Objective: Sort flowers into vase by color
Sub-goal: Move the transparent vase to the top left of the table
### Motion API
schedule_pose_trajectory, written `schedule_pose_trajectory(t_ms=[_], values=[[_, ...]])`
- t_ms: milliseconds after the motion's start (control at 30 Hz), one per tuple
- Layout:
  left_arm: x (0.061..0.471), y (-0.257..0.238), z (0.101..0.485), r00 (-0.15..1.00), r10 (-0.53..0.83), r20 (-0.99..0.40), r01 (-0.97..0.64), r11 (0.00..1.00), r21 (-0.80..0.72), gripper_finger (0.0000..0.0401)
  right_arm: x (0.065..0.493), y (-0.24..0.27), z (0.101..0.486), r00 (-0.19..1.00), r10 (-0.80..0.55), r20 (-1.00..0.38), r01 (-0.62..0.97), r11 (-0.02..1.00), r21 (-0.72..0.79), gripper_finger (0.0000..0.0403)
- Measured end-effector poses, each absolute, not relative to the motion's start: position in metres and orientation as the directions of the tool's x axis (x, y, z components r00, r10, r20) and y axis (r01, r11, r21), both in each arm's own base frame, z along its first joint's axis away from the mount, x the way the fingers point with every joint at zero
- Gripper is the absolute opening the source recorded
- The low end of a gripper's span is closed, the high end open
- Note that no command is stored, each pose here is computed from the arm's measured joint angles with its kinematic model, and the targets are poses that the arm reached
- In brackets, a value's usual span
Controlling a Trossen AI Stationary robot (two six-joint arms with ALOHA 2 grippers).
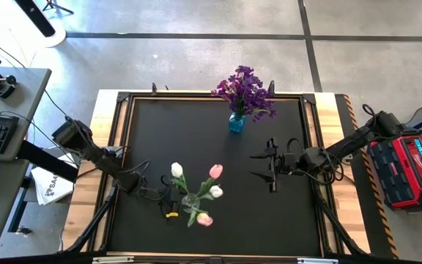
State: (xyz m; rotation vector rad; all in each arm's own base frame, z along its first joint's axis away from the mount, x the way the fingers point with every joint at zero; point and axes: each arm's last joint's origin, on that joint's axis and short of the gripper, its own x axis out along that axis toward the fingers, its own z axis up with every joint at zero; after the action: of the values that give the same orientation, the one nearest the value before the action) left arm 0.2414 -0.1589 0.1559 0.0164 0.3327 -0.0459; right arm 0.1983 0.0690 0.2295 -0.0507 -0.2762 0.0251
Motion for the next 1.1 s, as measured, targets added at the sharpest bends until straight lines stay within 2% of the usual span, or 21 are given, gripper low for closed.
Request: schedule_pose_trajectory(t_ms=[167,300,400,567,833,1100], values=[[0.233,-0.148,0.166,0.929,0.097,-0.357,-0.062,0.992,0.109,0.0141,0.198,0.069,0.229,0.962,0.031,0.271,-0.017,0.998,-0.054,0.0209],[0.227,-0.131,0.182,0.914,0.237,-0.33,-0.173,0.962,0.213,0.0141,0.199,0.069,0.229,0.964,0.031,0.264,-0.017,0.998,-0.056,0.0209],[0.222,-0.11,0.187,0.905,0.293,-0.309,-0.221,0.943,0.248,0.0143,0.199,0.069,0.229,0.964,0.03,0.264,-0.016,0.998,-0.056,0.0209],[0.201,-0.061,0.176,0.875,0.393,-0.284,-0.338,0.914,0.222,0.0141,0.199,0.069,0.227,0.969,0.032,0.246,-0.019,0.998,-0.053,0.0209],[0.165,0.012,0.168,0.818,0.571,-0.072,-0.556,0.816,0.156,0.0143,0.199,0.069,0.227,0.969,0.032,0.244,-0.02,0.999,-0.049,0.0209],[0.148,0.069,0.161,0.656,0.747,-0.106,-0.729,0.664,0.165,0.0143,0.2,0.065,0.227,0.97,-0.02,0.241,0.028,0.999,-0.032,0.0209]])
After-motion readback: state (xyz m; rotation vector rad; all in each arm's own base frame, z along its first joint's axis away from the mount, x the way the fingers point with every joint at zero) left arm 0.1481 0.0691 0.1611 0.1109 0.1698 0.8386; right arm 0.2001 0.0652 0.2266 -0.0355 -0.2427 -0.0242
